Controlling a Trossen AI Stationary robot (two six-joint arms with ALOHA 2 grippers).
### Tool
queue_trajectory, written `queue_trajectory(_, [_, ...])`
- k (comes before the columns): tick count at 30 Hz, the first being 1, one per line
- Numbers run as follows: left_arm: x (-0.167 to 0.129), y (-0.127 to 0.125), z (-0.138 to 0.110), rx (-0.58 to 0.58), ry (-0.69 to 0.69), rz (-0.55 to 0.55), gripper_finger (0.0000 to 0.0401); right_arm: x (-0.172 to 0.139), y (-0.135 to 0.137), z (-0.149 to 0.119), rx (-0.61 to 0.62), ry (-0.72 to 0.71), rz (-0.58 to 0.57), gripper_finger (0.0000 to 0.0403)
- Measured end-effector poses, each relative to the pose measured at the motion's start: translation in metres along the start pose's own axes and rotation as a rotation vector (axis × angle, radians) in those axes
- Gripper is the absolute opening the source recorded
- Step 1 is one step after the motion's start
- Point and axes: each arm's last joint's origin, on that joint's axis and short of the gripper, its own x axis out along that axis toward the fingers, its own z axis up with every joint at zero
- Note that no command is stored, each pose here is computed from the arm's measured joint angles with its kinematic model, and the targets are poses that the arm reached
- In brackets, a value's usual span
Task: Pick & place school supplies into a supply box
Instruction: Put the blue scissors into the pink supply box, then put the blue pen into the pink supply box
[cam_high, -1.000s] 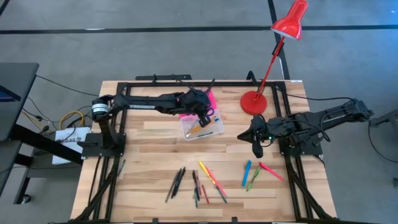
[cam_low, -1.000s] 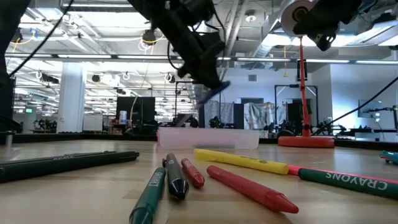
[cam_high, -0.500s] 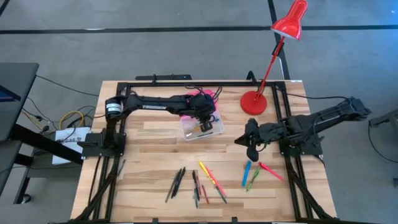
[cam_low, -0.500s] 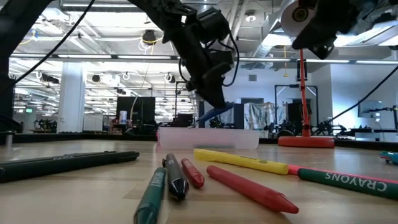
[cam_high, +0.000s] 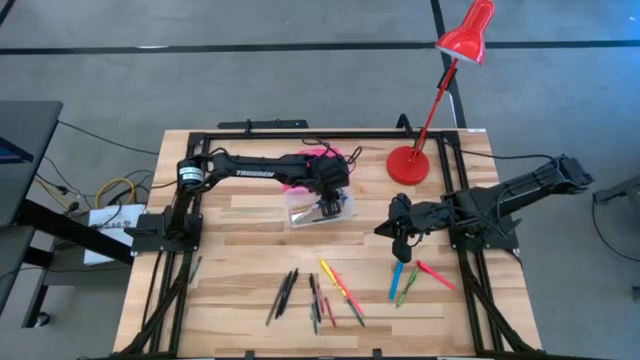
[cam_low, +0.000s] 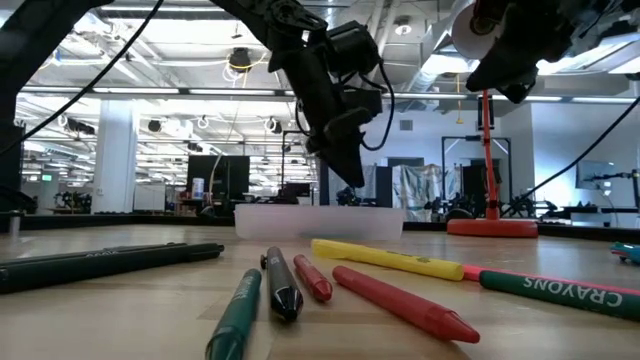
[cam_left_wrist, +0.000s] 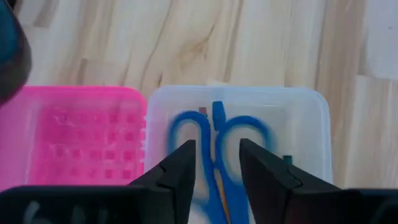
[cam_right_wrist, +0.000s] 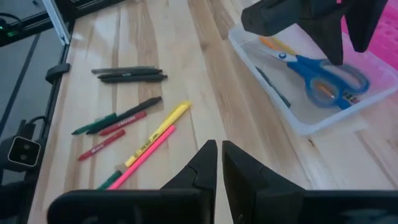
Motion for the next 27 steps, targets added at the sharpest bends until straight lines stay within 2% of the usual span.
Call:
queue_trajectory(7, [-0.013,0.002,0.010,0.022,0.005,0.014,0.0147,0.000,0.000,0.001,0.010,-0.007,0.003,0.0015])
queue_trajectory(14, [-0.052,-0.001,0.034,0.011,0.028,0.005,0.0143,0.000,0.000,-0.001,0.022,0.005,-0.001,0.0016])
queue_trajectory(18, [-0.075,-0.016,0.038,0.029,0.091,-0.015,0.0137,-0.001,-0.003,-0.007,0.069,0.071,-0.034,0.0013])
queue_trajectory(23, [-0.088,-0.044,0.026,0.067,0.212,-0.045,0.0134,-0.003,-0.002,-0.020,0.156,0.200,-0.037,0.0013])
queue_trajectory(27, [-0.091,-0.069,0.015,0.096,0.252,-0.066,0.0134,-0.009,0.008,-0.034,0.111,0.331,0.014,0.0012])
